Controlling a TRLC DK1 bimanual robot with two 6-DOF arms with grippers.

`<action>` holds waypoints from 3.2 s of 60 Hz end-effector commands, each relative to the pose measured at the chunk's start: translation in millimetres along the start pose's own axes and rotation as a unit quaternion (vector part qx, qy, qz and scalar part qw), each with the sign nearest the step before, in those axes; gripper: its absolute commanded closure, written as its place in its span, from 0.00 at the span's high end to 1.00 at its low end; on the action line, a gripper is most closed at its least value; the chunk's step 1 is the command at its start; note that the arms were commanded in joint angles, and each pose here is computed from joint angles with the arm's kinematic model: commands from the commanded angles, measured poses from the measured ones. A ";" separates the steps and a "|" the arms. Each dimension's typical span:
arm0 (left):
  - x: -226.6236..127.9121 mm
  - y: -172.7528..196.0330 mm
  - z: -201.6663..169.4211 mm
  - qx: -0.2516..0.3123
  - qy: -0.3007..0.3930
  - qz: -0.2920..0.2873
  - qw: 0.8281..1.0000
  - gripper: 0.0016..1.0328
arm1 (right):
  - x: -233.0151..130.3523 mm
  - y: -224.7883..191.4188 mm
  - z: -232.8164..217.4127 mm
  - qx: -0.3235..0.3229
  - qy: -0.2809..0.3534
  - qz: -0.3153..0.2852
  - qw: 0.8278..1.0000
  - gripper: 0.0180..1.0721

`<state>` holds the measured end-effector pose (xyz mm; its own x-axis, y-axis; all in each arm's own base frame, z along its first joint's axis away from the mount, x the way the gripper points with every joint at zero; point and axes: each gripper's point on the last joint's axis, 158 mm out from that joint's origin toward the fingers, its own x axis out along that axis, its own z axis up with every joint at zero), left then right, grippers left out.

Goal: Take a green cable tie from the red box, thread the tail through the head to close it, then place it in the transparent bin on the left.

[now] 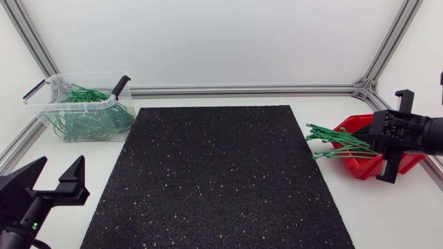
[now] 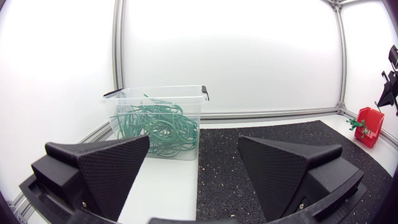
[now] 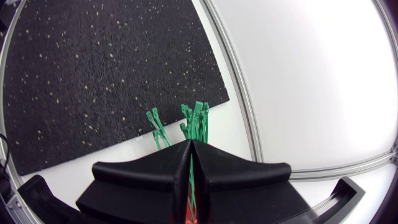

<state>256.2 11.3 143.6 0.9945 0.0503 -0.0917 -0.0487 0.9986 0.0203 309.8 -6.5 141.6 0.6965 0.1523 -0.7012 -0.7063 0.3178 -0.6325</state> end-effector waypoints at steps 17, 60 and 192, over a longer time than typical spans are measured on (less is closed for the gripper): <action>-0.8 13.9 -12.6 -0.005 0.006 0.028 1.000 0.96 | -52.2 -23.6 79.9 0.129 -0.105 0.093 0.982 0.06; 22.3 -29.1 23.7 -0.083 0.140 -0.080 0.983 0.96 | -77.2 52.2 191.4 0.239 -0.168 0.359 0.887 0.06; -2.9 -319.2 131.2 -0.105 0.212 -0.638 0.733 0.88 | -30.7 55.7 299.3 0.332 -0.352 0.499 0.719 0.06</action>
<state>277.8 -303.5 261.1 0.1411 -0.9654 -0.2191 0.8397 0.2340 -0.4900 290.4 283.9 240.4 -0.0388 0.9777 -0.2066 -0.8826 0.0634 0.4658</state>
